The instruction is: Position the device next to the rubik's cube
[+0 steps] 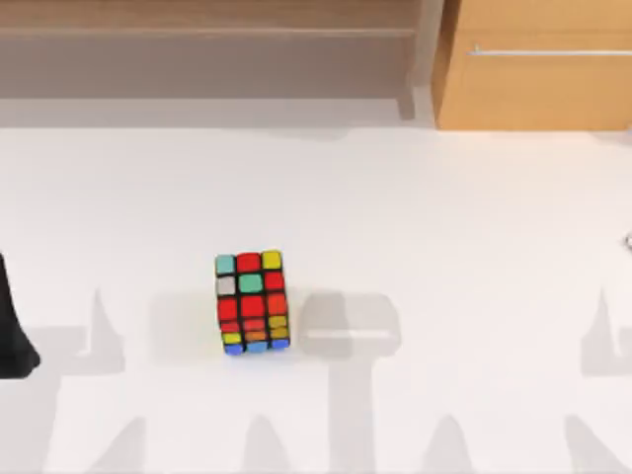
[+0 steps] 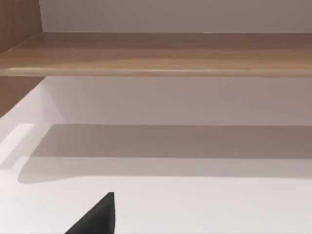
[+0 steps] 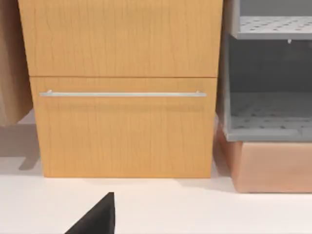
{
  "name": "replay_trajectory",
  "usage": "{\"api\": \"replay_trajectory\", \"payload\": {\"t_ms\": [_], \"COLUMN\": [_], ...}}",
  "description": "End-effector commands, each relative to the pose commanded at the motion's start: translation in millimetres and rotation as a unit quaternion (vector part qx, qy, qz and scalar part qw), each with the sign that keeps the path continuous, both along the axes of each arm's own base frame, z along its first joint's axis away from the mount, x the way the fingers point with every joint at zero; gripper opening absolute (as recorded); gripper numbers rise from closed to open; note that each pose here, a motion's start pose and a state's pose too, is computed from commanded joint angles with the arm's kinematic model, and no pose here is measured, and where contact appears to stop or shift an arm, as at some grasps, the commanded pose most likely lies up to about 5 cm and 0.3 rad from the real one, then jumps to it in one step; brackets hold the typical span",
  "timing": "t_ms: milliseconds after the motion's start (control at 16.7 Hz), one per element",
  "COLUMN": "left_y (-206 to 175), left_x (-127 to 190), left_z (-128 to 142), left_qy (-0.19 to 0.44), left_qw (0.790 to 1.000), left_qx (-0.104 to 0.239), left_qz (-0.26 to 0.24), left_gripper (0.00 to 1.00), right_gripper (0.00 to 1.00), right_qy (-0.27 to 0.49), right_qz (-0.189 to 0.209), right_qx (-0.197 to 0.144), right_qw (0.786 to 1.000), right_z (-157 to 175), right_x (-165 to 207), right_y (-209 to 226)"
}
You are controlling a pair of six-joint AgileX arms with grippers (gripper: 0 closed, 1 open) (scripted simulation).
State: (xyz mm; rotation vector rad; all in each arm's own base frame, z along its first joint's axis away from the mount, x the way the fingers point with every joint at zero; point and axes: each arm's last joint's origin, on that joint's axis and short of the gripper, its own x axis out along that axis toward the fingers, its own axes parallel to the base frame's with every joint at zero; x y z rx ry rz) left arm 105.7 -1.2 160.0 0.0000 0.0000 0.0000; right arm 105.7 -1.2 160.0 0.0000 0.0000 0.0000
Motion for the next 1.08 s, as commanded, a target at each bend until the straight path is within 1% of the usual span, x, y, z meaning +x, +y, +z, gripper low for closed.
{"api": "replay_trajectory", "payload": {"t_ms": [180,360,540,660,720,840,960,1080], "left_y": [0,0,0,0,0,0,0,0], "left_x": [0,0,0,0,0,0,0,0], "left_z": [0,0,0,0,0,0,0,0], "left_qy": [0.000,0.000,0.000,0.000,0.000,0.000,0.000,0.000], "left_qw": [1.000,1.000,1.000,1.000,1.000,1.000,1.000,1.000], "left_qx": [0.000,0.000,0.000,0.000,0.000,0.000,0.000,0.000], "left_qz": [0.000,0.000,0.000,0.000,0.000,0.000,0.000,0.000], "left_gripper": [1.00,1.00,1.00,1.00,1.00,1.00,1.00,1.00], "right_gripper": [1.00,1.00,1.00,1.00,1.00,1.00,1.00,1.00], "right_qy": [0.003,0.036,0.105,0.173,0.215,0.305,0.393,0.471], "right_qz": [-0.001,-0.006,-0.010,-0.007,-0.004,0.008,0.026,0.049], "right_qx": [-0.002,-0.021,-0.054,-0.078,-0.090,-0.112,-0.129,-0.142], "right_qw": [1.000,0.999,0.993,0.982,0.972,0.946,0.910,0.869], "right_z": [2,18,44,60,67,74,73,66], "right_x": [0,2,12,28,39,69,103,137], "right_y": [0,-1,-3,-5,-6,-10,-15,-21]}}
